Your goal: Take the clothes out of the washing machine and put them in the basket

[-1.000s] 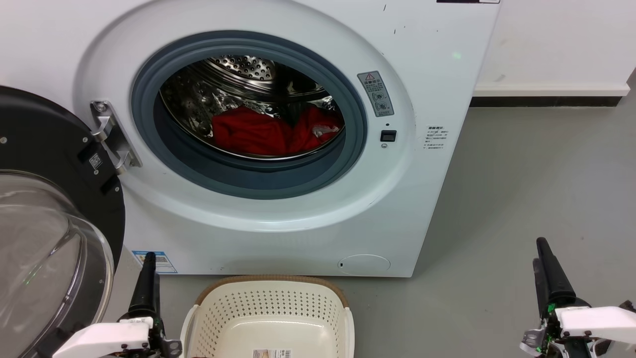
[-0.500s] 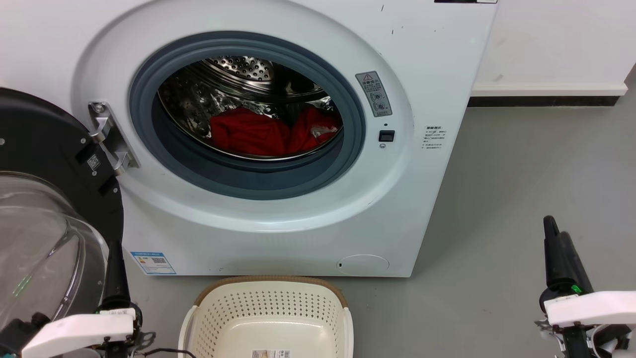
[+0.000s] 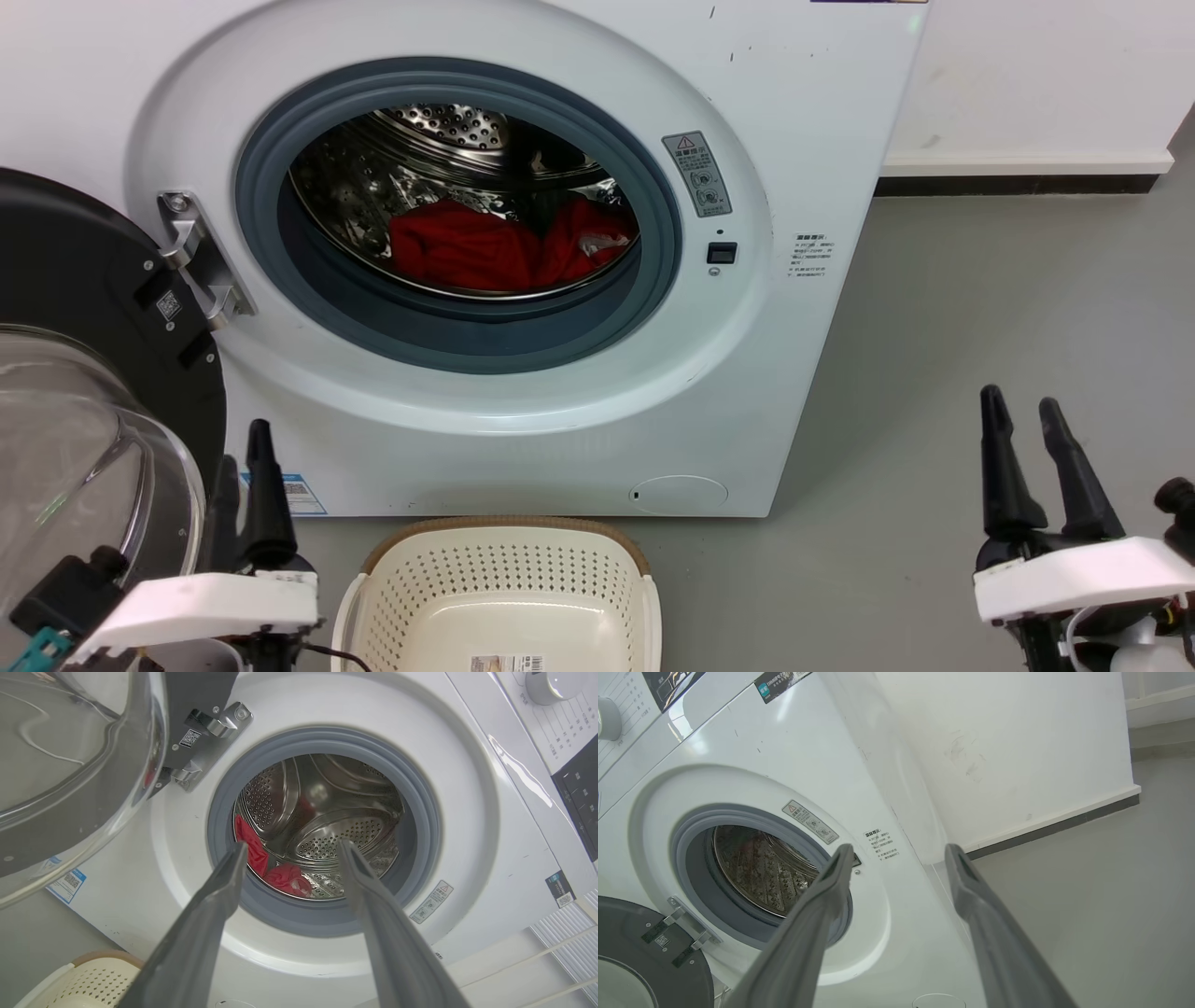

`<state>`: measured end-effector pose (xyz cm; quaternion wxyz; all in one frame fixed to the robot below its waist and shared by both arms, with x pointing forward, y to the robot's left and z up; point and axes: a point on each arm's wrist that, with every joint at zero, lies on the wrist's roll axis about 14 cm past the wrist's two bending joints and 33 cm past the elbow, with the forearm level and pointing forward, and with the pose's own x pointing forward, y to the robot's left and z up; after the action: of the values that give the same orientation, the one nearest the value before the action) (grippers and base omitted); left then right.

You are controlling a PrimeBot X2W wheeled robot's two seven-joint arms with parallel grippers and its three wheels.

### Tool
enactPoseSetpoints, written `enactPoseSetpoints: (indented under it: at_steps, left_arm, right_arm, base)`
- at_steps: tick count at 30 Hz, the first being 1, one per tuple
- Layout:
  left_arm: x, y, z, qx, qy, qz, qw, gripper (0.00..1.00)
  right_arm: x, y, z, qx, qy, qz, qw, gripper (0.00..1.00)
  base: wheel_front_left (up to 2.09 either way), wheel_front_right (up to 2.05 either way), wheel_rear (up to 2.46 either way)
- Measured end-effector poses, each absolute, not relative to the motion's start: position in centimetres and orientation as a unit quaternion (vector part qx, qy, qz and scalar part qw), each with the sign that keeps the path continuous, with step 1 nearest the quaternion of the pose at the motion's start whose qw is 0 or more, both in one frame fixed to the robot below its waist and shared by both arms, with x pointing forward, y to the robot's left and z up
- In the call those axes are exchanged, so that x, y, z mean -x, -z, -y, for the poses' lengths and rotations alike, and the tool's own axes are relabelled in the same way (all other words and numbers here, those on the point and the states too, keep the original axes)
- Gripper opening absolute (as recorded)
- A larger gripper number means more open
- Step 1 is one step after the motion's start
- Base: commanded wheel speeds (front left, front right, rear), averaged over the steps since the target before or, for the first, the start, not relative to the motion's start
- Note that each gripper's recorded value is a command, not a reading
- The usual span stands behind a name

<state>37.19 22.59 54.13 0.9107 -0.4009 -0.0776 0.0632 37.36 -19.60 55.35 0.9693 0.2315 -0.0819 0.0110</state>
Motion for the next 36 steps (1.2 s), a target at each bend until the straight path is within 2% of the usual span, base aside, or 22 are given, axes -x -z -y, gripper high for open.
enactPoseSetpoints:
  at_steps: [18,36]
  left_arm:
    - [-36.9,-55.5,-18.2,0.239,-0.008,0.086,0.967,1.00]
    - [-36.3,-54.7,-16.2,0.136,0.006,0.081,0.987,1.00]
  right_arm:
    - [-36.9,-55.1,17.2,-0.088,-0.045,0.082,0.992,1.00]
    - [-36.3,-53.9,16.6,-0.013,-0.054,0.073,0.996,1.00]
  base:
    - [0.00,0.00,0.00]
    - [0.00,0.00,0.00]
